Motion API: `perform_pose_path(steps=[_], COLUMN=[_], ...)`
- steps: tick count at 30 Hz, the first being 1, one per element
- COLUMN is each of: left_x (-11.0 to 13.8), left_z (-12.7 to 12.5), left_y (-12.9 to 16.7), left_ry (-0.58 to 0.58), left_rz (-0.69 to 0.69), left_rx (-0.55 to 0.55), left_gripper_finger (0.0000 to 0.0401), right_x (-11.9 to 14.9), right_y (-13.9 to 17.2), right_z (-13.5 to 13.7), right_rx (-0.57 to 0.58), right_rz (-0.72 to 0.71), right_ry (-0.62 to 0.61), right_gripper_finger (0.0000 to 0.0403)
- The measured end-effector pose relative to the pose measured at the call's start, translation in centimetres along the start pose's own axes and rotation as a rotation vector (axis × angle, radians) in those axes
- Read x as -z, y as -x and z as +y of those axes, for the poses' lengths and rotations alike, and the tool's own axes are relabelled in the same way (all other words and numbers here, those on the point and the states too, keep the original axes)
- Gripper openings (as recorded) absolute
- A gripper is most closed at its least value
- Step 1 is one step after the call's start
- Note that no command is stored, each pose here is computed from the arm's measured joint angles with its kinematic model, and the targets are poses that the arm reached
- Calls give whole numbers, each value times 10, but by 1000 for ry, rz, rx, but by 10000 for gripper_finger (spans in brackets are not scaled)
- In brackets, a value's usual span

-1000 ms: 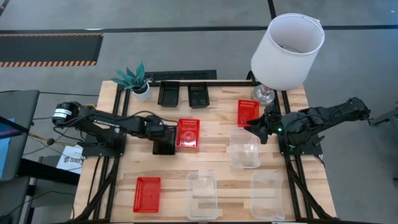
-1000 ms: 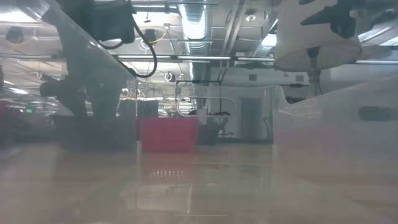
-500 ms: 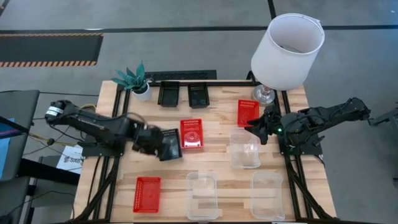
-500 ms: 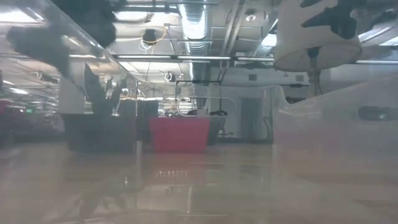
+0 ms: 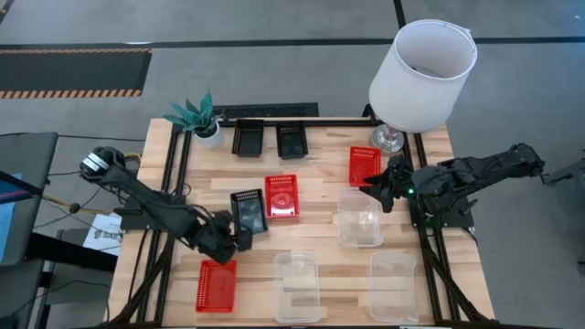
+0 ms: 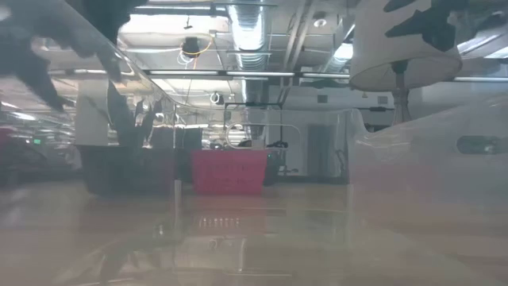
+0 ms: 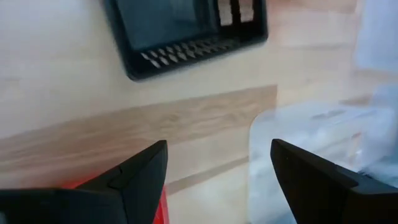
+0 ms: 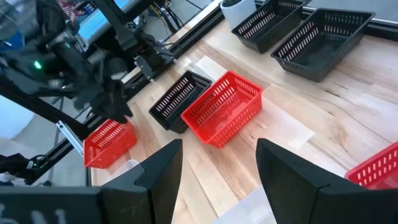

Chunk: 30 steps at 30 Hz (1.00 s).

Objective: Stack baskets by color
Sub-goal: Move the bottom black bin from the left to the right of the table

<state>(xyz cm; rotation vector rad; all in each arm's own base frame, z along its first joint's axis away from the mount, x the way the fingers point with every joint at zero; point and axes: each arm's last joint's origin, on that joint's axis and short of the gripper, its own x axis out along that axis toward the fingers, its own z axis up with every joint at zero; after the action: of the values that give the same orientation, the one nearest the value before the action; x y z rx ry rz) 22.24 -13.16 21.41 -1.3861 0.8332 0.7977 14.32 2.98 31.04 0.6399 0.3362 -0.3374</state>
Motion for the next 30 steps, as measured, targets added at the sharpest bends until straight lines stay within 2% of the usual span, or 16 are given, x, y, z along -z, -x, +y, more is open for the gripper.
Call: perform_pose_path(steps=[3,6,13,17,25,30], left_x=[0,-6,-32,-43,-54,-56], left_z=[-4,-7,-5,-6,-8,-15], left_y=[-19,-29,-34,-36,-34,-10], left_ry=[-34,-21,-24,-40,-21,-33], left_rz=[9,-16,-110,-147,-167,-146], left_rx=[-23,-39,-148,-166,-181,-141], left_gripper_finger=[272,272,272,272,272,272], right_x=[0,0,1,1,1,2], right_y=[0,0,0,0,0,0], right_z=[0,0,-1,-1,-1,-3], right_rx=[0,0,10,9,11,26], right_rz=[0,0,9,8,10,23], right_ry=[-9,-10,-3,-2,9,18], right_gripper_finger=[227,227,226,226,226,226])
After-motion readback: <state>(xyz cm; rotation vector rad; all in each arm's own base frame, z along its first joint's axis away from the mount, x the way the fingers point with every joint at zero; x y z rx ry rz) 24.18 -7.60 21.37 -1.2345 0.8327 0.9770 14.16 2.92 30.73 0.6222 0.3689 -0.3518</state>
